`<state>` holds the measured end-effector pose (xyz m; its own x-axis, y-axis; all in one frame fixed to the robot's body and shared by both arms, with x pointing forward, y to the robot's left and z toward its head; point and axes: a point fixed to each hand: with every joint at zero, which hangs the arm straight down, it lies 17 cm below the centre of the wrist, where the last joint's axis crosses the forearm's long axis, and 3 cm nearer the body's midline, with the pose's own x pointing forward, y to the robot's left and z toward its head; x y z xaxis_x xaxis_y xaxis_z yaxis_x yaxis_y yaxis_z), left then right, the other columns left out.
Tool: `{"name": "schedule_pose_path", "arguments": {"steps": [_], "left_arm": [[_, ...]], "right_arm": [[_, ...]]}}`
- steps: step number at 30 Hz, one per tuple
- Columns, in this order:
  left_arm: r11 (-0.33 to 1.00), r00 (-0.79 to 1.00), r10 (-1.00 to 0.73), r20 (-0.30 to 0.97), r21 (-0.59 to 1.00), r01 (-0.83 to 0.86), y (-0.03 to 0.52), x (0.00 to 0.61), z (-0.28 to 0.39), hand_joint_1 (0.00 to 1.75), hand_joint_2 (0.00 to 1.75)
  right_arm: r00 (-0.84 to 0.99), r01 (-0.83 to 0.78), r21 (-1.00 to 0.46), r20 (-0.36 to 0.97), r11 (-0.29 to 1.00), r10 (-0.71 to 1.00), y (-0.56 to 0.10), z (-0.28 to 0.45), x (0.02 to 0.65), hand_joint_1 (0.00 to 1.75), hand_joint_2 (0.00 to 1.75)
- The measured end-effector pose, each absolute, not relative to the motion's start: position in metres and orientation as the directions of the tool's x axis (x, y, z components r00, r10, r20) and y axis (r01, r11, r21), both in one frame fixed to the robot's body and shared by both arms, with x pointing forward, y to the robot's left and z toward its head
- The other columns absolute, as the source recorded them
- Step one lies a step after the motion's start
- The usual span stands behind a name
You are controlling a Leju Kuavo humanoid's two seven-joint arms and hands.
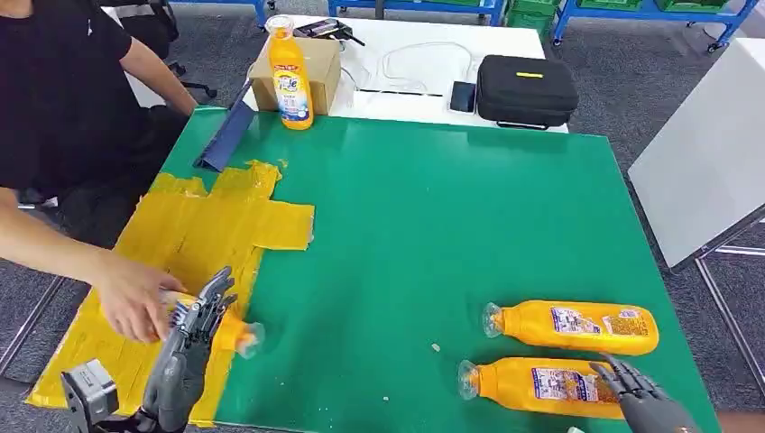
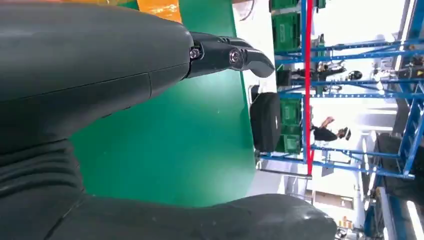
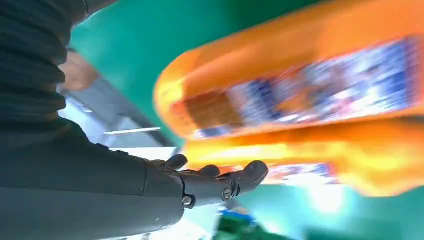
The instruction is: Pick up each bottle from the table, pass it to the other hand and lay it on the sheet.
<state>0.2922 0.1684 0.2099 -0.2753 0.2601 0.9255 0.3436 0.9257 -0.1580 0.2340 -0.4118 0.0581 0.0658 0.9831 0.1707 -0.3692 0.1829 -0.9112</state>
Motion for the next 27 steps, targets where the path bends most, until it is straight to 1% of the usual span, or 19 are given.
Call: {"name": "schedule_pose_path", "arguments": {"steps": [2, 5, 10, 22, 27], "left_arm": [[0.928, -0.275, 0.261, 0.925, -0.161, 0.337, 0.171, 0.293, 0.209, 0.0, 0.0], [0.92, -0.231, 0.294, 0.927, -0.209, 0.332, 0.174, 0.293, 0.212, 0.0, 0.0], [0.921, -0.259, 0.309, 0.915, -0.22, 0.321, 0.183, 0.292, 0.233, 0.0, 0.0], [0.916, -0.282, 0.341, 0.897, -0.249, 0.315, 0.191, 0.293, 0.244, 0.0, 0.0], [0.92, -0.3, 0.335, 0.893, -0.241, 0.309, 0.193, 0.292, 0.247, 0.0, 0.0]], "right_arm": [[0.113, -0.346, -0.916, 0.173, 0.202, 0.979, -0.424, 0.061, 0.235, 0.0, 1.75], [0.128, -0.355, -0.918, 0.138, 0.175, 0.982, -0.432, 0.059, 0.235, 0.0, 1.75], [0.161, -0.347, -0.922, 0.12, 0.17, 0.98, -0.442, 0.062, 0.24, 0.0, 1.75], [0.194, -0.351, -0.924, 0.091, 0.155, 0.977, -0.456, 0.059, 0.244, 0.0, 1.75], [0.199, -0.348, -0.923, 0.099, 0.165, 0.975, -0.456, 0.056, 0.245, 0.0, 1.75]]}}
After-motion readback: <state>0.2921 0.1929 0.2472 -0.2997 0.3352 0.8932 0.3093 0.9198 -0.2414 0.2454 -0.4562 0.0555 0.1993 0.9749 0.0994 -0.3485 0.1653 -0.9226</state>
